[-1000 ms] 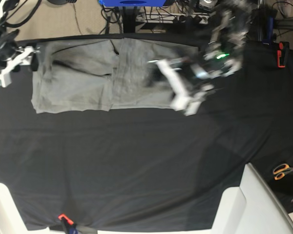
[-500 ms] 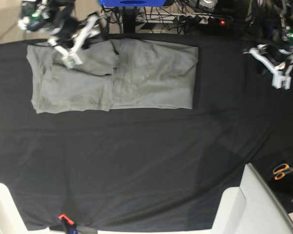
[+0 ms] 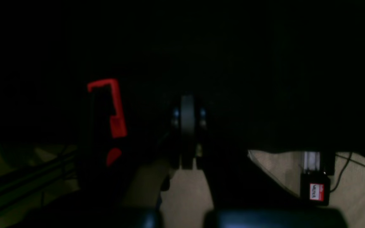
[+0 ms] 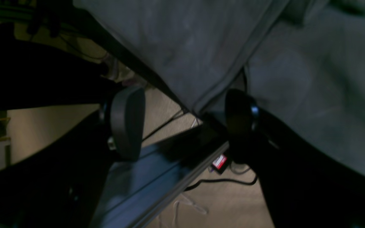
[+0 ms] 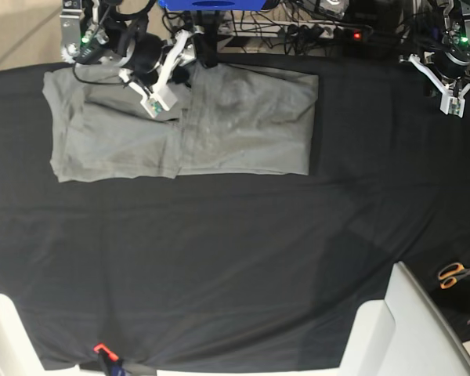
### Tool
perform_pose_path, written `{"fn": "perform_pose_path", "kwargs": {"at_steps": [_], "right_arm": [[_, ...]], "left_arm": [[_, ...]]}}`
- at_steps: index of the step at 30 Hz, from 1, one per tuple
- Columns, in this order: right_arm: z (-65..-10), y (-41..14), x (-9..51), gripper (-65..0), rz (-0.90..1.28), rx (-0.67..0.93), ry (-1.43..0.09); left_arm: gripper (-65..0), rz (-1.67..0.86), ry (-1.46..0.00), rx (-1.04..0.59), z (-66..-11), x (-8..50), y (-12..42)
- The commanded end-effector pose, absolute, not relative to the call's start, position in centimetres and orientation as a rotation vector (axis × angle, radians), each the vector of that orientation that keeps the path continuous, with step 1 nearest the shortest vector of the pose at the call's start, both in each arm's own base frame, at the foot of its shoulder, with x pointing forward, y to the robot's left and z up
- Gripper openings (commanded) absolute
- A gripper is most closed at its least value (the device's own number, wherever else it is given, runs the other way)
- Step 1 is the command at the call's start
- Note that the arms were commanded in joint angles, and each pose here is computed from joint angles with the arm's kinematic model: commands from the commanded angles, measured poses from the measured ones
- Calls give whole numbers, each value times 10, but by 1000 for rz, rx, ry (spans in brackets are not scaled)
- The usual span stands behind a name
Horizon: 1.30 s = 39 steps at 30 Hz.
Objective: Fold the T-shirt properly
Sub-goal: 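Move the right gripper to the folded shirt's end and grasp it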
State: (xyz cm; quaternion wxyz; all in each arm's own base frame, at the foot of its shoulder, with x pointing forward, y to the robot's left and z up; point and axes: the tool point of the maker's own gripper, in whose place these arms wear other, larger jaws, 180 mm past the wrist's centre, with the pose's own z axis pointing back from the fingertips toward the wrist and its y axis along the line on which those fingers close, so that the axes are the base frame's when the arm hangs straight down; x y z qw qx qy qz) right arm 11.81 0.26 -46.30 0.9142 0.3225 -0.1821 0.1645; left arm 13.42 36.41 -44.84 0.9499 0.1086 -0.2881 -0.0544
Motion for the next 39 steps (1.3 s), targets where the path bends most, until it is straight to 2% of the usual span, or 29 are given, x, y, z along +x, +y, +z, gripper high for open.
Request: {"fn": "perform_pose_path", "kwargs": {"at_steps": [1, 20, 22, 25, 26, 32, 39], "right_arm": [[-457, 7, 126, -273, 334, 689, -407], [-472, 9, 128, -282, 320, 701, -369], [-471, 9, 132, -345, 323, 701, -376], [-471, 10, 133, -488, 323, 702, -376], [-471, 10, 133, -518, 323, 702, -376], [-470, 9, 137, -639, 327, 700, -383], [-470, 5, 135, -644, 327, 688, -383]], "left_arm": [[-650, -132, -606, 231, -440, 138, 369], [-650, -121, -605, 210, -445, 136, 361], [-650, -121, -605, 210, -445, 136, 361], [-650, -121, -606, 210, -445, 137, 361], [-650, -121, -606, 210, -445, 137, 361], [-650, -123, -606, 212, -445, 137, 361], [-650, -124, -604, 212, -445, 136, 361]]}}
